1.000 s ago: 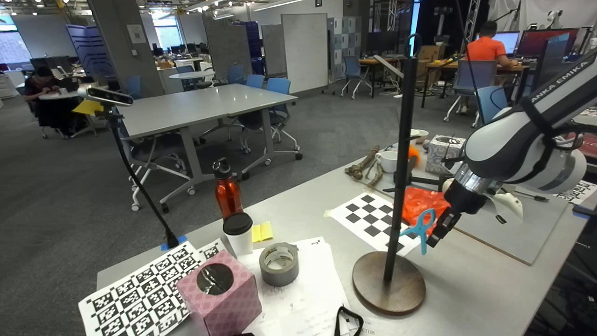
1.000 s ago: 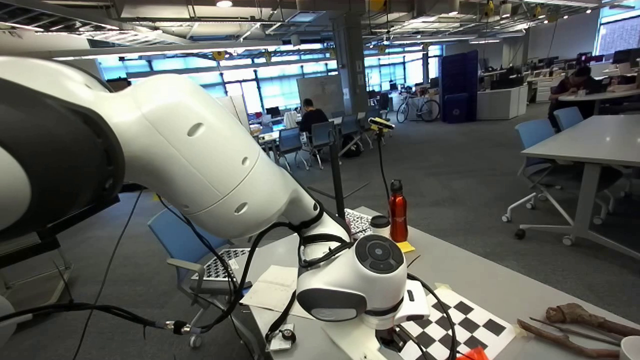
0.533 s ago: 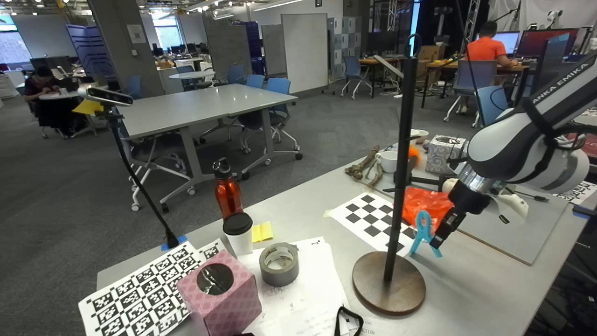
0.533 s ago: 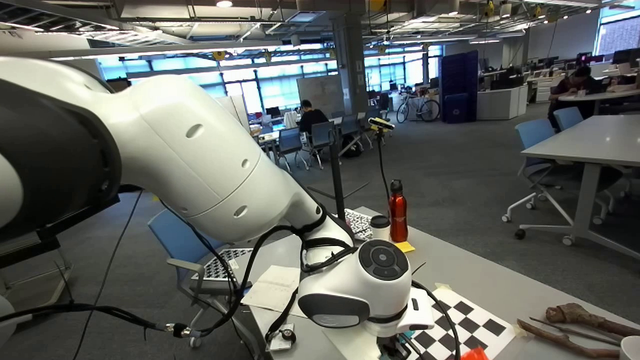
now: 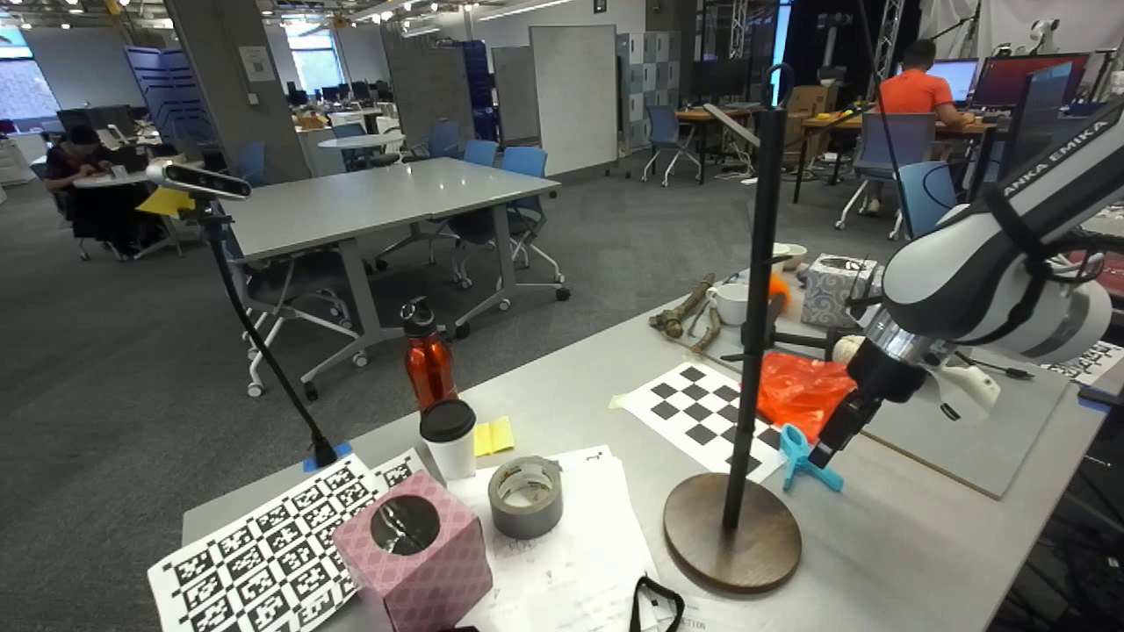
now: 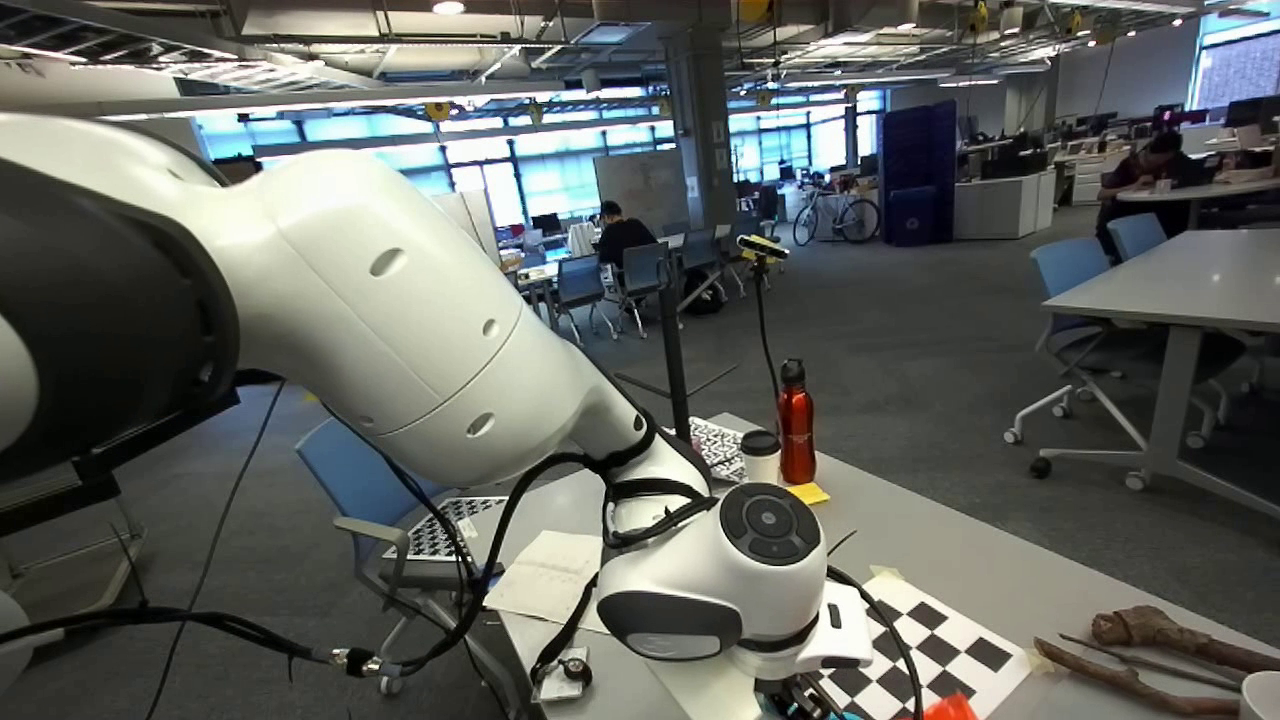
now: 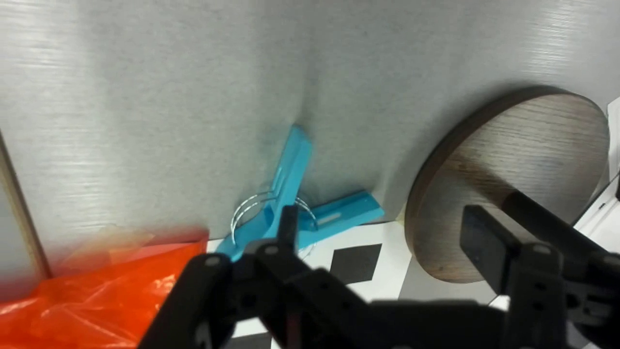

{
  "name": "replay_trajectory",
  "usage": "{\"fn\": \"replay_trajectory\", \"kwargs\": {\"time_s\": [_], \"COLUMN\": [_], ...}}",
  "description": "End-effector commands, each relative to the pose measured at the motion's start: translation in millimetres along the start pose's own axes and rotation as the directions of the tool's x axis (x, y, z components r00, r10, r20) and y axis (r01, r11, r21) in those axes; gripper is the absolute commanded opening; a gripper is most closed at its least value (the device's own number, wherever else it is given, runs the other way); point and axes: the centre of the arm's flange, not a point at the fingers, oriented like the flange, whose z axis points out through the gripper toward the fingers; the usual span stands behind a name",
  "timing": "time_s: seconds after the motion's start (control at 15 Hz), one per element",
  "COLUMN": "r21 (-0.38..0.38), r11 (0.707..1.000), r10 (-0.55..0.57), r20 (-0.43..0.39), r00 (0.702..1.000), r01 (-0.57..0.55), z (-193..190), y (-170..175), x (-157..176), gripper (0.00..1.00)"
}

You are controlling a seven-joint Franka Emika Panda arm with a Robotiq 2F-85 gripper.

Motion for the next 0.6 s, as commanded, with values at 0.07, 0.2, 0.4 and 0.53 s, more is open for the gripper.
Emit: {"fn": "replay_trajectory", "kwargs": {"time_s": [0.07,0.2,0.4,0.53], "r21": [-0.024,-0.044,-0.083,-0.123], "r11": [1.0,0.999,0.996,0.992], "r10": [0.019,0.006,-0.02,-0.038], "r20": [-0.001,-0.001,0.008,0.002], "r00": [1.0,1.0,1.0,0.999], "r01": [-0.019,-0.006,0.021,0.038], "z": [-3,-8,-22,-38], "y": [-1,-4,-11,-18], "x": [2,2,4,5], "gripper": [1.0,1.0,1.0,1.0]}}
